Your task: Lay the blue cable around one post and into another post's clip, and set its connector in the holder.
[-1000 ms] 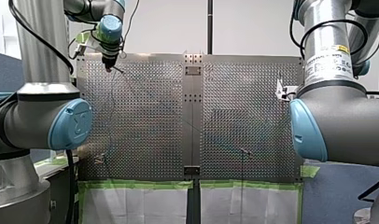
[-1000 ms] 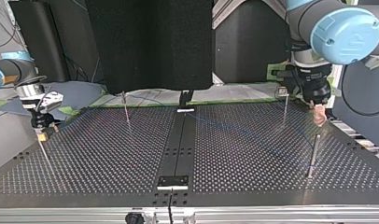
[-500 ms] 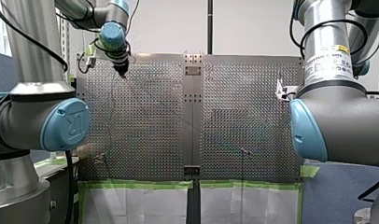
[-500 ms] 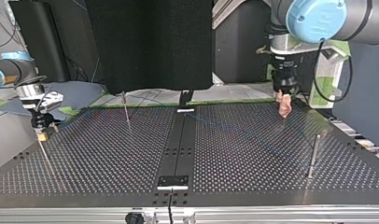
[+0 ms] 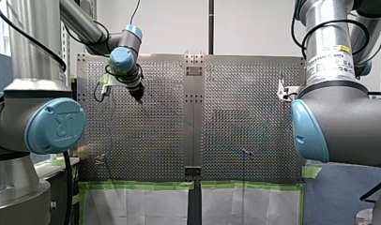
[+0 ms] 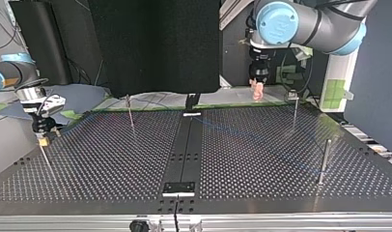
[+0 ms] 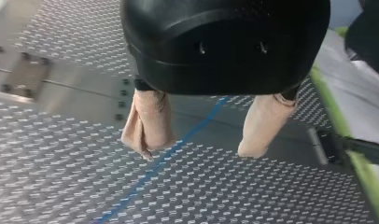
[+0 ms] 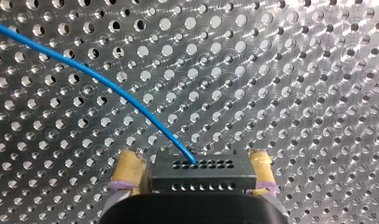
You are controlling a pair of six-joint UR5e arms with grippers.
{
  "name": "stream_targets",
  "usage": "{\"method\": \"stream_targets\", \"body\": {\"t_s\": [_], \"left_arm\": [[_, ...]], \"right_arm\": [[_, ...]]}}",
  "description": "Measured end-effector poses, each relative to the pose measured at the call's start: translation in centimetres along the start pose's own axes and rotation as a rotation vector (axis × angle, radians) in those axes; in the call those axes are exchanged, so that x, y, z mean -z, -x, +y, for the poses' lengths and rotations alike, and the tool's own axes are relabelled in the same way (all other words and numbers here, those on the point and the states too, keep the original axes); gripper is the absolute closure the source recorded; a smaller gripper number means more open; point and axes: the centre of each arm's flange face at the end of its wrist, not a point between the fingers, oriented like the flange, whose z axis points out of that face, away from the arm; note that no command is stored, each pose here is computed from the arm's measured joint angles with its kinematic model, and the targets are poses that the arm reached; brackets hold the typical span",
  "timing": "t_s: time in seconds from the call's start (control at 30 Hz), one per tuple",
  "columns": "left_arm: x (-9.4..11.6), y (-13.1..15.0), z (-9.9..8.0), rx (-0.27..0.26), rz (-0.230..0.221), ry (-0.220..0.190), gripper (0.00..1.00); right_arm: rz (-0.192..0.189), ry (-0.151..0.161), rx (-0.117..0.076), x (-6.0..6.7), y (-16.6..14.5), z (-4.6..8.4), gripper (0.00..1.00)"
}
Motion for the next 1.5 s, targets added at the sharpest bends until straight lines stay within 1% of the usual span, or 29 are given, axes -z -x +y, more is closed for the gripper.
{"method": "stream_targets", "body": {"t_s": [0.27, 0.43, 0.53, 0.63, 0.73, 0.97, 1.2, 1.33, 1.5], "left_arm": [[-0.1, -5.8, -2.0, -0.046, 0.062, 0.009, 0.02], [0.3, -9.7, -3.1, -0.084, 0.099, 0.016, 0.02], [0.6, -11.7, -3.6, -0.098, 0.118, 0.011, 0.02], [1.1, -13.3, -4.2, -0.1, 0.132, -0.009, 0.02], [1.9, -14.6, -4.7, -0.104, 0.138, -0.04, 0.02], [3.9, -17.3, -5.8, -0.123, 0.14, -0.113, 0.02], [6.2, -19.8, -6.3, -0.144, 0.136, -0.168, 0.02], [7.5, -21.4, -6.5, -0.137, 0.138, -0.198, 0.02], [8.9, -23.7, -6.7, -0.126, 0.158, -0.231, 0.02]], "right_arm": [[0.0, 0.0, 0.0, 0.0, 0.0, 0.0, 0.0], [0.0, 0.0, 0.0, 0.0, 0.0, 0.0, 0.0], [0.0, 0.0, 0.0, 0.0, 0.0, 0.0, 0.0], [0.0, 0.0, 0.0, 0.0, 0.0, 0.0, 0.0], [0.0, 0.0, 0.0, 0.0, 0.0, 0.0, 0.0], [0.0, 0.0, 0.0, 0.0, 0.0, 0.0, 0.0], [0.0, 0.0, 0.0, 0.0, 0.0, 0.0, 0.0], [0.0, 0.0, 0.0, 0.0, 0.0, 0.0, 0.0], [0.0, 0.0, 0.0, 0.0, 0.0, 0.0, 0.0]]}}
